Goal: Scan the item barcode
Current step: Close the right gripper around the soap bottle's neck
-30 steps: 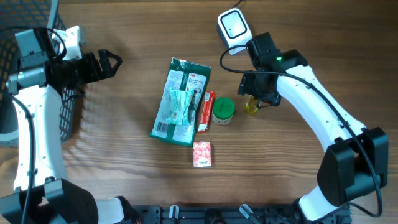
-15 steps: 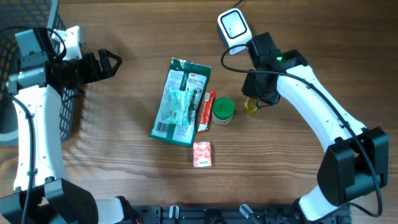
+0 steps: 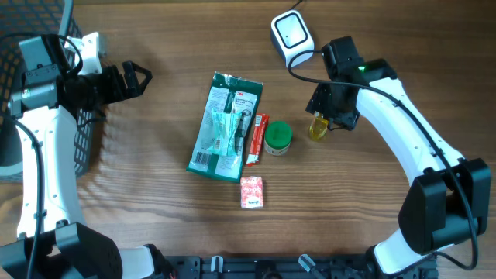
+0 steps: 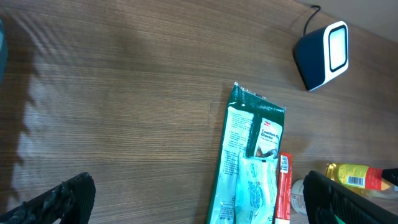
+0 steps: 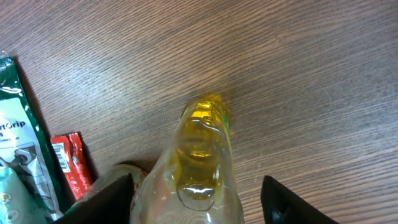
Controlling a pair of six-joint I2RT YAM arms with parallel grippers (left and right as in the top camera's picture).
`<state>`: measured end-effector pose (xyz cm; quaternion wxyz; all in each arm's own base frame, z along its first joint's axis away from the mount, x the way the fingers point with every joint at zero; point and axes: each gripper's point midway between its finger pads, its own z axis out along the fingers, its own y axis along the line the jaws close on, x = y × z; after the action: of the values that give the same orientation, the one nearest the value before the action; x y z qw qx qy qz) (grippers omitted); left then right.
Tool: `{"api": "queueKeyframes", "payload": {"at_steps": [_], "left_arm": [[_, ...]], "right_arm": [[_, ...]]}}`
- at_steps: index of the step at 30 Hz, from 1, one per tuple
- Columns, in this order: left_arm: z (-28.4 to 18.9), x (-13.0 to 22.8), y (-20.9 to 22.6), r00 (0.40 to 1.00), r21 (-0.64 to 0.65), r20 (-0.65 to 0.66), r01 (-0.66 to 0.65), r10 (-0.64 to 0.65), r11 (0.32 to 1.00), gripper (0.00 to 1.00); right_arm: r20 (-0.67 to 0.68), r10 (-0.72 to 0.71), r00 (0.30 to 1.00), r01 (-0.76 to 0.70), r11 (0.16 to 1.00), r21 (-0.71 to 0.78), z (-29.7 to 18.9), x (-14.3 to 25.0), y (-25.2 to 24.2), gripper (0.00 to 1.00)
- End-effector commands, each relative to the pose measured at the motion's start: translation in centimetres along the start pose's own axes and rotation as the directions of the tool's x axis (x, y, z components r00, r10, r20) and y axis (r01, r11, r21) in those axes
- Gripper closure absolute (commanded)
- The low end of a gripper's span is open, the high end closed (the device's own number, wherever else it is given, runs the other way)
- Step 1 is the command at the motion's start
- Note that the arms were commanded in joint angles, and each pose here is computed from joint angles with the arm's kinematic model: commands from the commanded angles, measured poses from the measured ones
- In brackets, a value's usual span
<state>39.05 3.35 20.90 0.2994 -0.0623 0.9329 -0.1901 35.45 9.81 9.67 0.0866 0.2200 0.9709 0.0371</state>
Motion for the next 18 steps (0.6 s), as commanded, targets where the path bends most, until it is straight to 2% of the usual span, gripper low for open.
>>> {"api": "queueKeyframes", "payload": {"at_steps": [1,7,11,18], "left_arm": [[0.12,-0.13,-0.21,1.000,0.013,0.000,-0.017,0.017,1.000,0.00],[0.12,-0.13,-0.20,1.000,0.013,0.000,-0.017,0.017,1.000,0.00],[0.12,-0.14,-0.20,1.000,0.013,0.001,-0.017,0.017,1.000,0.00],[0.12,-0.14,-0.20,1.000,0.013,0.001,-0.017,0.017,1.000,0.00]], "right_arm": [[-0.028,0.038,0.999,-0.037,0.999,0.007,0.73,0.58,-0.08,0.39],[-0.025,0.034,0.999,-0.034,0.999,0.007,0.73,0.58,-0.01,0.39],[-0.015,0.034,0.999,-0.034,0.999,0.020,0.73,0.42,-0.25,0.31],[0.002,0.026,1.000,-0.026,0.999,0.044,0.72,0.15,-0.67,0.31]]}}
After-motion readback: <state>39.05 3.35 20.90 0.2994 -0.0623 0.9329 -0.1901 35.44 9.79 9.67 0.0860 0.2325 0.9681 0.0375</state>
